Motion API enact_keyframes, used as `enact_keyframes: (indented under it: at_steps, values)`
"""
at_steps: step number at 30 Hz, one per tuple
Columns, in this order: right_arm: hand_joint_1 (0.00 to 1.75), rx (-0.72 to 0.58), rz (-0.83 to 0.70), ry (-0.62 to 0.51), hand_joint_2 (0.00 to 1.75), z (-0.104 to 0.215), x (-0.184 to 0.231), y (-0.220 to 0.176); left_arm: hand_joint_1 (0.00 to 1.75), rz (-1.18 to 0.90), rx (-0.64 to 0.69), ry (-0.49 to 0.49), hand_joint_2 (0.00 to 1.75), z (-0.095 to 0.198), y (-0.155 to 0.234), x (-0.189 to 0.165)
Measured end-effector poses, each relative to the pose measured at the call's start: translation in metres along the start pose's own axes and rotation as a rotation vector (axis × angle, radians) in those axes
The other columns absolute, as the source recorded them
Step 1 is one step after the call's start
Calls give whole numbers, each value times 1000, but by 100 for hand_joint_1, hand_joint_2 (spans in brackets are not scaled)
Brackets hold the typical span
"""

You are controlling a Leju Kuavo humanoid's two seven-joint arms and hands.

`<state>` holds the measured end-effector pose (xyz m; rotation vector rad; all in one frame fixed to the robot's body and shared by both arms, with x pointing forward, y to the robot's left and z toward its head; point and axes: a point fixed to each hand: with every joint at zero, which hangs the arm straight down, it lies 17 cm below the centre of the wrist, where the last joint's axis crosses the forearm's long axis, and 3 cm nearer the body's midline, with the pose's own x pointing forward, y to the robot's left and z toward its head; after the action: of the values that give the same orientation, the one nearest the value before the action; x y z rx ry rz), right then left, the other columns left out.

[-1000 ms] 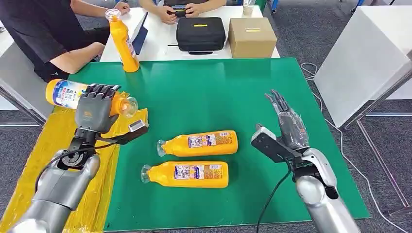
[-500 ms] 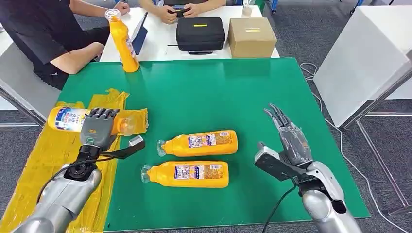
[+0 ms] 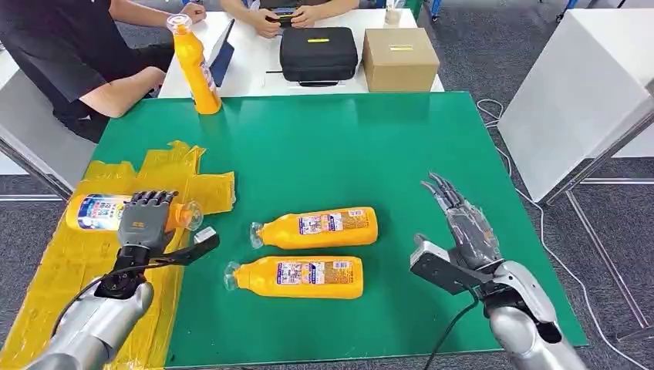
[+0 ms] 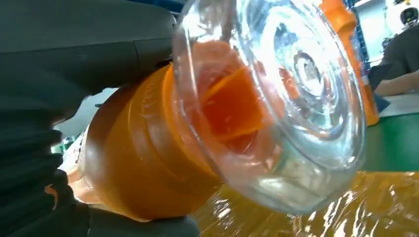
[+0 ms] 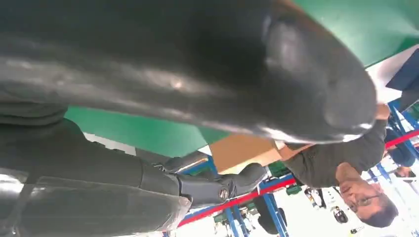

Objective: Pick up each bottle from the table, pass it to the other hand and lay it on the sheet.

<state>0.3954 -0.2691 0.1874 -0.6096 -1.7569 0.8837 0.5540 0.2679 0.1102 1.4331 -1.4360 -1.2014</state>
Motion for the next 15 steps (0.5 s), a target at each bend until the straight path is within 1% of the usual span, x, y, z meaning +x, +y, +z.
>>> enact_keyframes:
  at_steps: [6, 15]
  values:
    - [0, 17, -7, -10, 0, 3, 4, 8, 175, 5, -24, 9, 175, 13, -12, -2]
    - [0, 31, -16, -21, 0, 3, 10, 15, 175, 6, -35, 11, 175, 17, -17, -2]
